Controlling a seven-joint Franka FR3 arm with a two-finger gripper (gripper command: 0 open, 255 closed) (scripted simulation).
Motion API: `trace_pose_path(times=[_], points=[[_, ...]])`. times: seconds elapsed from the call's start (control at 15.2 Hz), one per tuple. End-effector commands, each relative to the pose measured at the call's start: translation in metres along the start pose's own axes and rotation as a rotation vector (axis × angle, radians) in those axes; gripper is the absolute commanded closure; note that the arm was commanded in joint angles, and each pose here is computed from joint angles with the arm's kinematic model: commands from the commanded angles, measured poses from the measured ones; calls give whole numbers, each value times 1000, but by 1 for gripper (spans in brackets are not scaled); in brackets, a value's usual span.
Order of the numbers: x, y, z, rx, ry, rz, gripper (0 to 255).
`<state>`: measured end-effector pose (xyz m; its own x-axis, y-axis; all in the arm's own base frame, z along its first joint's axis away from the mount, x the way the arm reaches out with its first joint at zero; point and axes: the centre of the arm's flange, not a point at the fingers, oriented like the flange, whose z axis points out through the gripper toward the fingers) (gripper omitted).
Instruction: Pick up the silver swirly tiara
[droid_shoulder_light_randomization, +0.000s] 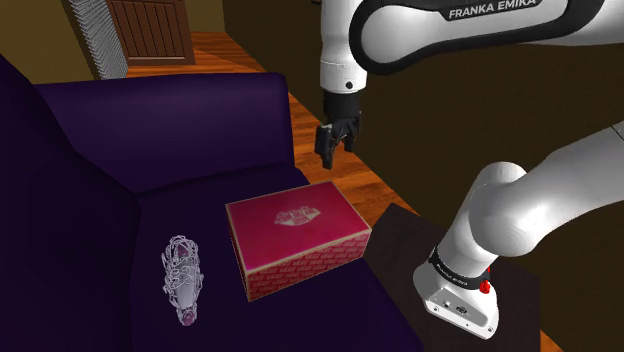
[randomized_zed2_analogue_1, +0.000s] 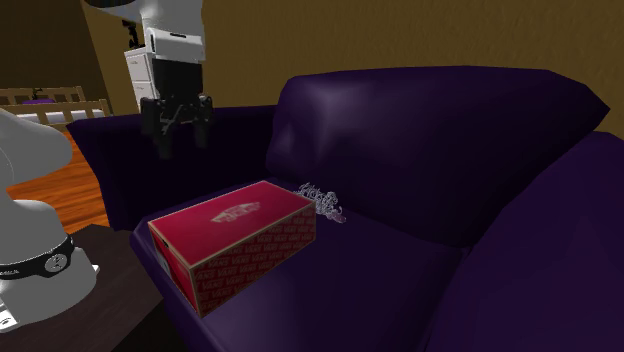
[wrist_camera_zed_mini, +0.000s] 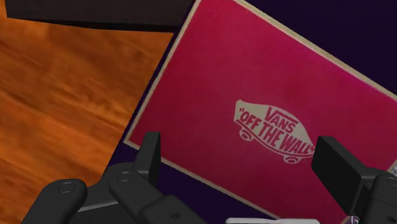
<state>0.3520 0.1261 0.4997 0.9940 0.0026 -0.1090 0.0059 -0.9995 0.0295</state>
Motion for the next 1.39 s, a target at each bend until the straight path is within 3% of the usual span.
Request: trace_pose_path(times=[0.0,1.32], points=[[9,-21,10,5,-6,24,0],[138,-232,95,47,-71,241,0]])
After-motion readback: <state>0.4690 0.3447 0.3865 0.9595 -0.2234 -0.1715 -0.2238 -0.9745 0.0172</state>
